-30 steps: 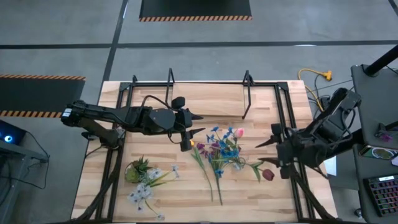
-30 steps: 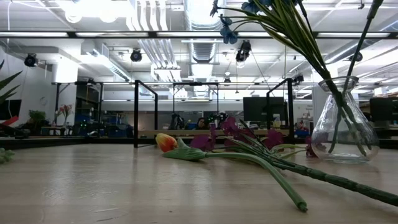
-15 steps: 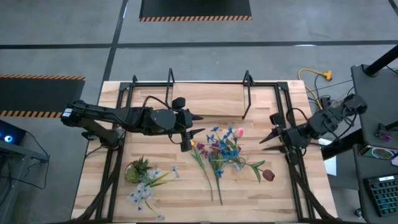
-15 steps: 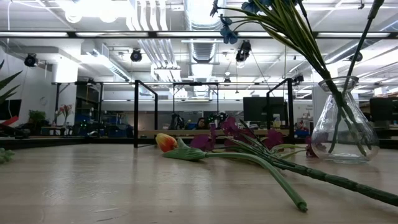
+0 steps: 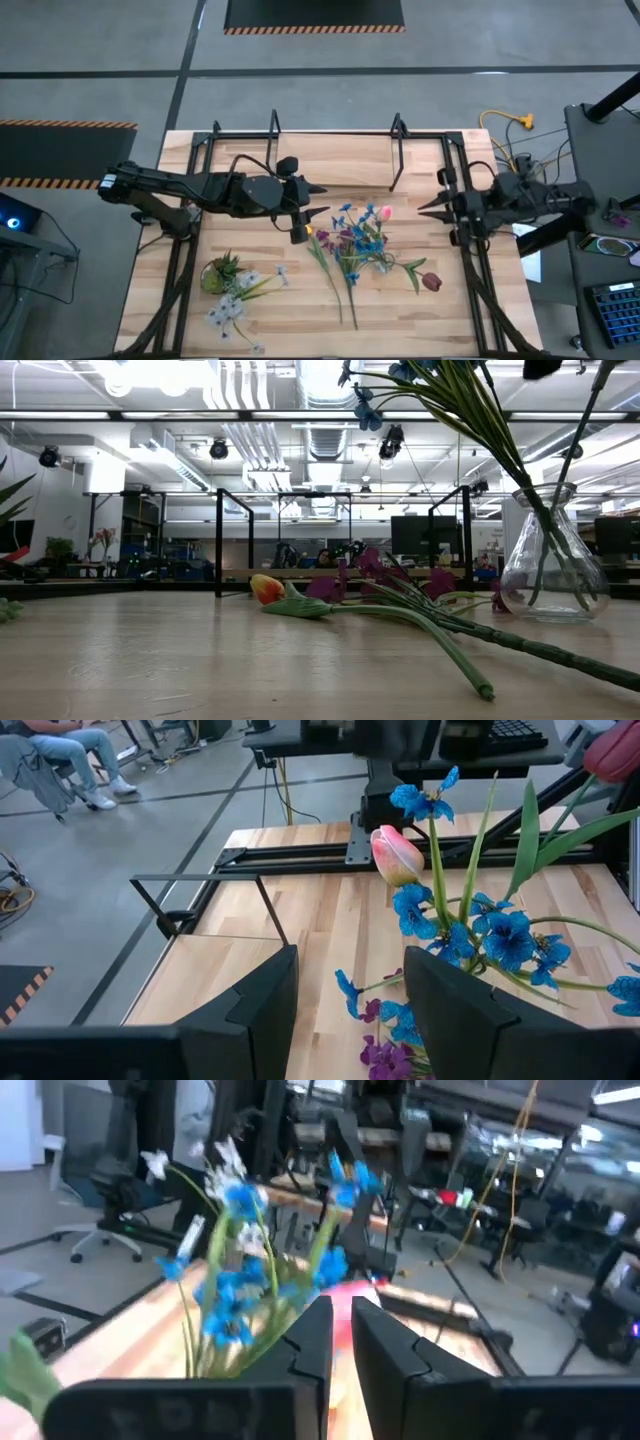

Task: Pick and place flowers into a vace then onto a shelf
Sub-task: Put the yellow flower into the left transparent vase

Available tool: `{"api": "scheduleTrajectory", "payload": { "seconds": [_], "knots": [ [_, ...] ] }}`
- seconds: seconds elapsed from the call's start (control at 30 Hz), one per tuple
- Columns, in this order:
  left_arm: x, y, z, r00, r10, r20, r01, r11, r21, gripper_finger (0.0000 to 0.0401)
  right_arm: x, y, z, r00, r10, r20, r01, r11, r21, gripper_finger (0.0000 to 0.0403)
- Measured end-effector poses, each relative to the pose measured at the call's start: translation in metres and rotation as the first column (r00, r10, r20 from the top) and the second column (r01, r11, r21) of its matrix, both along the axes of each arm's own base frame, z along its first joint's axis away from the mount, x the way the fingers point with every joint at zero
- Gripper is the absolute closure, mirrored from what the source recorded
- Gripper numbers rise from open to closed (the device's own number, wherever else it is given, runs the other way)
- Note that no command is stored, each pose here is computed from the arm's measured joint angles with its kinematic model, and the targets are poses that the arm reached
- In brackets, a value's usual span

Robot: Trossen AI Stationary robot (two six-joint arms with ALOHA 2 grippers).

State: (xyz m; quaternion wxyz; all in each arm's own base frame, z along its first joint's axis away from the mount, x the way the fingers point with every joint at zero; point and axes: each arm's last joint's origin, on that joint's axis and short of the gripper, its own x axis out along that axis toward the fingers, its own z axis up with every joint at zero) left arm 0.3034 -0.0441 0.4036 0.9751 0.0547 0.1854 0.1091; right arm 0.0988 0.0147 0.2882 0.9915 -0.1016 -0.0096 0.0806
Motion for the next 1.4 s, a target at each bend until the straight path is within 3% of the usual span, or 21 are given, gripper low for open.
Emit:
{"api": "scheduleTrajectory", "payload": {
  "seconds": [0.3, 0.53, 0.8, 1.13, 1.4],
  "knots": [
    [0.000, 0.000, 0.000, 1.000, 0.000, 0.000, 0.000, 1.000, 0.000, 0.0234, 0.008, -0.012, -0.031, 0.993, -0.112, -0.023, 0.113, 0.993, 0.023, 0.0370],
    [0.000, 0.000, 0.000, 1.000, -0.001, 0.000, 0.001, 1.000, 0.000, 0.0234, 0.005, -0.018, -0.040, 0.985, -0.172, -0.027, 0.173, 0.982, 0.069, 0.0370],
    [0.000, 0.002, 0.000, 1.000, 0.006, 0.000, -0.006, 1.000, -0.001, 0.0234, 0.001, -0.017, -0.038, 0.975, -0.152, 0.160, 0.141, 0.987, 0.077, 0.0369],
    [0.000, 0.002, -0.001, 1.000, 0.012, 0.003, -0.012, 1.000, -0.016, 0.0234, 0.003, -0.019, -0.067, 0.979, -0.205, 0.003, 0.204, 0.975, 0.094, 0.0369],
    [0.002, 0.002, -0.007, 1.000, 0.014, -0.016, -0.015, 1.000, -0.013, 0.0234, -0.007, -0.019, -0.079, 0.977, -0.205, 0.048, 0.200, 0.975, 0.099, 0.0369]
  ]
}}
